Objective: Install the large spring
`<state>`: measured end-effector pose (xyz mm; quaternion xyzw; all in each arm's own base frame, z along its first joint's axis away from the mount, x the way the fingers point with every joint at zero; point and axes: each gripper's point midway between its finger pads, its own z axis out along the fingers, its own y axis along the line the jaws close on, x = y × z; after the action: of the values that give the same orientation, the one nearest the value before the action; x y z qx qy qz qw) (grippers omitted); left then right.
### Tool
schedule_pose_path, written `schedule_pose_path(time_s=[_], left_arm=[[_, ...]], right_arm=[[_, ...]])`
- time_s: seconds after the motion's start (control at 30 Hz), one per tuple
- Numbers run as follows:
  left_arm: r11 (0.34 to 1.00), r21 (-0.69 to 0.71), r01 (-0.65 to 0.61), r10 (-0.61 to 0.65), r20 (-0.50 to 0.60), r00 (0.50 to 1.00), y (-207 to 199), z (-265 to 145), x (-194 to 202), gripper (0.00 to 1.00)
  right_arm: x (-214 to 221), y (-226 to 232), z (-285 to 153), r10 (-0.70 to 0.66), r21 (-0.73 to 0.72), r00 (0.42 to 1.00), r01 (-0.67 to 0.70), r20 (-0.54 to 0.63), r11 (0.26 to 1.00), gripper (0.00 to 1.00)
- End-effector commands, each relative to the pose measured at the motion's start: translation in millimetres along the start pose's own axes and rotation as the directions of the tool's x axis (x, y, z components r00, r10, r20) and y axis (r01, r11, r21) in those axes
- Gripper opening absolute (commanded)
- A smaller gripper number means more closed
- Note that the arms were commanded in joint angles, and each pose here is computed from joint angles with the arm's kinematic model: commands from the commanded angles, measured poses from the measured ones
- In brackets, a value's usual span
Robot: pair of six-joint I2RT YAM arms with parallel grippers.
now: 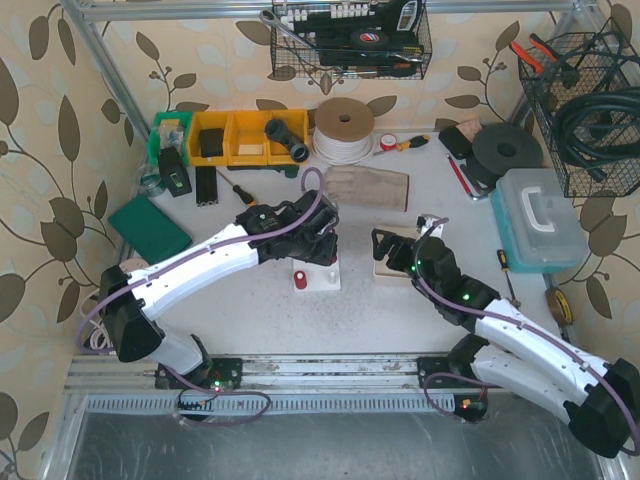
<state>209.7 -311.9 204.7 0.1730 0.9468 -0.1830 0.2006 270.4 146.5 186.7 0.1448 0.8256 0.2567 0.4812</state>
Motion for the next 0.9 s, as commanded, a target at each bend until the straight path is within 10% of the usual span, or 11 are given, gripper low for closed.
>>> schedule_pose_path(time_s=[0.0,0.87], left_arm=[[1.000,-0.004,-0.014,0.014,0.047,0.999,-8.2,-5.6,-10.2,0.00],[0.982,-0.182,-0.059,0.061,0.001,0.998,0.9,20.6,7.5,0.00]], right_arm=[[-2.1,-11.6,0.5,0.024,0.060,1.000,-0.026,0.018,0.998,0.99],[8.7,-25.8,11.2,0.113,0.089,0.993,-0.109,-0.040,0.990,0.99]])
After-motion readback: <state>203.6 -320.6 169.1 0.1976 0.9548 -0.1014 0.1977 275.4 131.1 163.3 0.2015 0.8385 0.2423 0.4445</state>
